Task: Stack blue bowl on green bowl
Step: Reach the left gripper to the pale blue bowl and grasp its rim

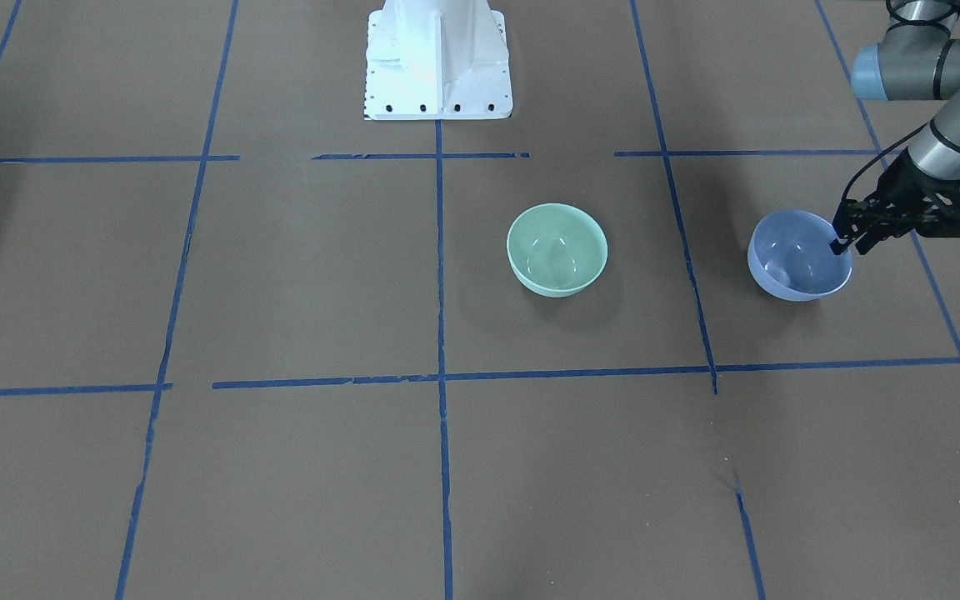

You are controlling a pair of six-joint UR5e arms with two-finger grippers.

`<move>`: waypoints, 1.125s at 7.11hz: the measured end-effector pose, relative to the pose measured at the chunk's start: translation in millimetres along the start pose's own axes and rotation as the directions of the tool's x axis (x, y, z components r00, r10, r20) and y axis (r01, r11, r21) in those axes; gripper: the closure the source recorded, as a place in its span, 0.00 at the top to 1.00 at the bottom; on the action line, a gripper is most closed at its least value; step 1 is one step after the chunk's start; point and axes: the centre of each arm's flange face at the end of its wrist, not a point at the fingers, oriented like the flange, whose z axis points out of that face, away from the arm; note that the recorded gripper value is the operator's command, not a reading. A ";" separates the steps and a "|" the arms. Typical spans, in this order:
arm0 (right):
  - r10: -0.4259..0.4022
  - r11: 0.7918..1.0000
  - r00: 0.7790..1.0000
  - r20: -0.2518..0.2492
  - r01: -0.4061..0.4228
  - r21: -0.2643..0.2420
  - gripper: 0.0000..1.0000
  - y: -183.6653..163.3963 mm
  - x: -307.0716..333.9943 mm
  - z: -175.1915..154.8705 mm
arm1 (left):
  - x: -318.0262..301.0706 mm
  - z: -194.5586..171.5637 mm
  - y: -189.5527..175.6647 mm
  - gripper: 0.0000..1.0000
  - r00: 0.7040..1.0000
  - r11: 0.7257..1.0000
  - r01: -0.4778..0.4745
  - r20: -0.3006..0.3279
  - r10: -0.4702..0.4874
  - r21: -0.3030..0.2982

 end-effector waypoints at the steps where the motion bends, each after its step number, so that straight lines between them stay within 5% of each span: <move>1: 0.000 1.000 1.000 0.000 0.000 0.000 1.00 0.1 0.1 0.0 | 0.8 -0.5 0.7 0.00 1.000 1.000 0.002 -0.003 -0.002 -0.008; 5: 0.000 1.000 1.000 0.000 0.000 -0.001 1.00 0.0 -0.2 0.3 | 66.4 -49.9 -2.9 0.00 0.998 0.995 0.039 -0.044 -0.043 -0.092; 8: 0.000 1.000 1.000 0.000 0.000 -0.001 1.00 0.2 0.0 0.3 | 199.1 -91.9 -43.4 0.00 0.977 0.973 0.205 -0.032 -0.210 -0.103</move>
